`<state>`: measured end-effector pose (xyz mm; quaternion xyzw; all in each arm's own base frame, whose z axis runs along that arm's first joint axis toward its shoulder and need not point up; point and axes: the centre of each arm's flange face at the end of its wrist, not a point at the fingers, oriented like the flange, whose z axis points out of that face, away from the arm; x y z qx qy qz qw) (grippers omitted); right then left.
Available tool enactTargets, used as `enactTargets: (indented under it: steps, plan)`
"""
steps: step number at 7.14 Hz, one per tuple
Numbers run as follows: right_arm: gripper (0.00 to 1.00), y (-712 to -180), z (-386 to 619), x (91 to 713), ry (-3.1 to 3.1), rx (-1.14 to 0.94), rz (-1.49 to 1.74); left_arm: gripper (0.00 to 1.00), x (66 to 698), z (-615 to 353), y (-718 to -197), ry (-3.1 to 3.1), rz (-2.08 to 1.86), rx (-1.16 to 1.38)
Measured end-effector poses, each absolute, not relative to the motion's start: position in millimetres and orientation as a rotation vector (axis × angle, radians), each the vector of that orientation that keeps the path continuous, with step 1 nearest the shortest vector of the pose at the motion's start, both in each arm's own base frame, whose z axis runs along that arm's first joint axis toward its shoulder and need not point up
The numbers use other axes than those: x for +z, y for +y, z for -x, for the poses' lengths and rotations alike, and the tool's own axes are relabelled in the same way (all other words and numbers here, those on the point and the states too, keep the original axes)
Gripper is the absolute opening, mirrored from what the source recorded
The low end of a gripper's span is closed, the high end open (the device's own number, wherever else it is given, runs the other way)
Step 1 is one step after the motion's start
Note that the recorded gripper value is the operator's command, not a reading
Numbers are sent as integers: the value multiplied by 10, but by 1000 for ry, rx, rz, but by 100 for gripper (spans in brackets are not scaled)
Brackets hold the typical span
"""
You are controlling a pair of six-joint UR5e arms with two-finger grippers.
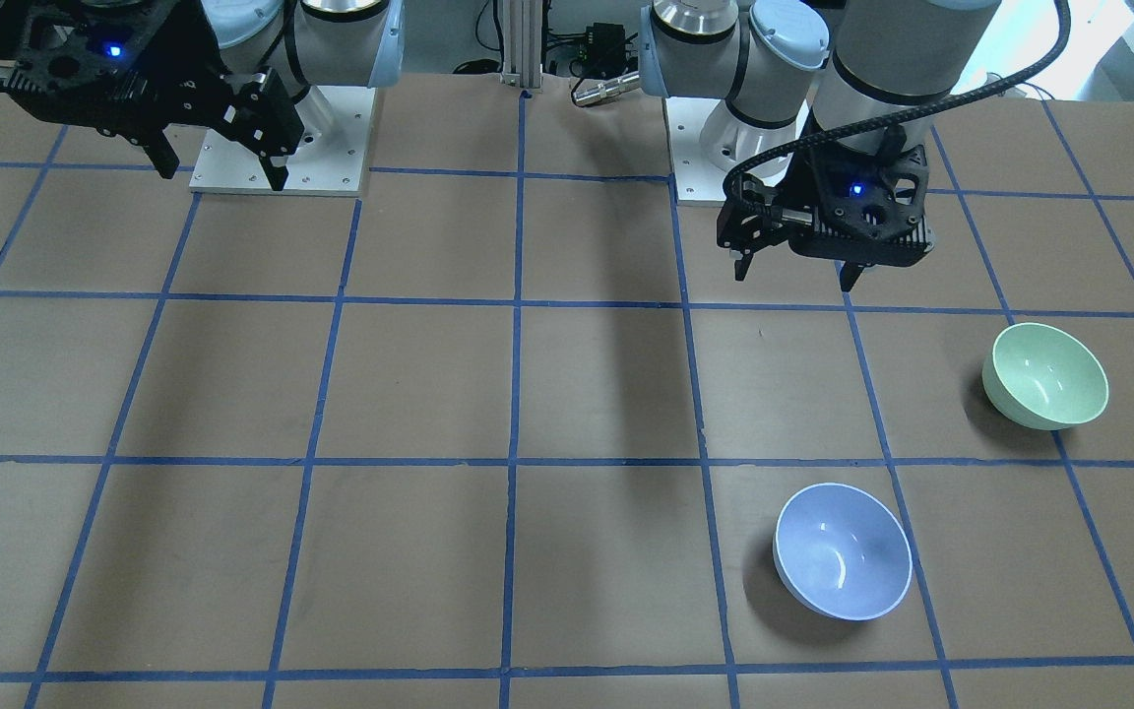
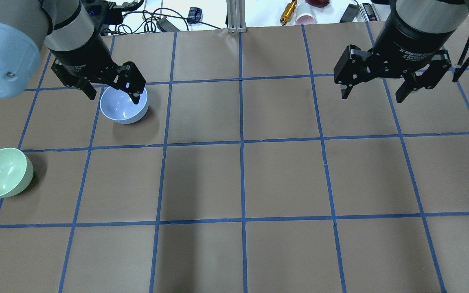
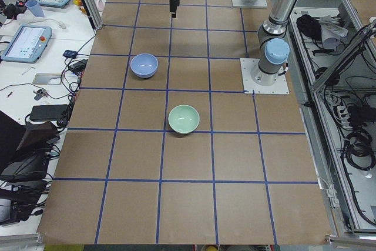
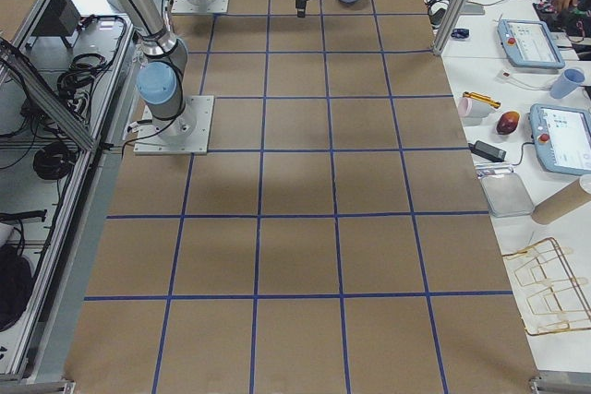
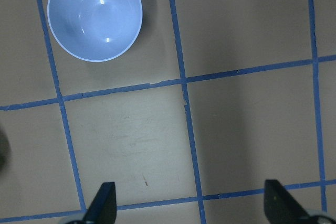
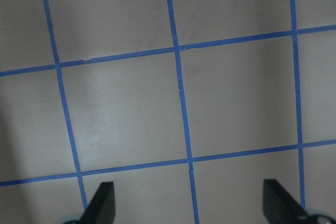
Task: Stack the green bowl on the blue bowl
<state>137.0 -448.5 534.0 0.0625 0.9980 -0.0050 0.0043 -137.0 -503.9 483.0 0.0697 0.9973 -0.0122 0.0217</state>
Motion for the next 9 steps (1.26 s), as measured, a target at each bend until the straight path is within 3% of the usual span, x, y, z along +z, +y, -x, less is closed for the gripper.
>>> enactTargets:
  steps: [9]
  plan:
    - [100, -4484, -1370, 5342, 3127, -15, -196, 100, 4794, 1364, -5010, 3084, -229, -34]
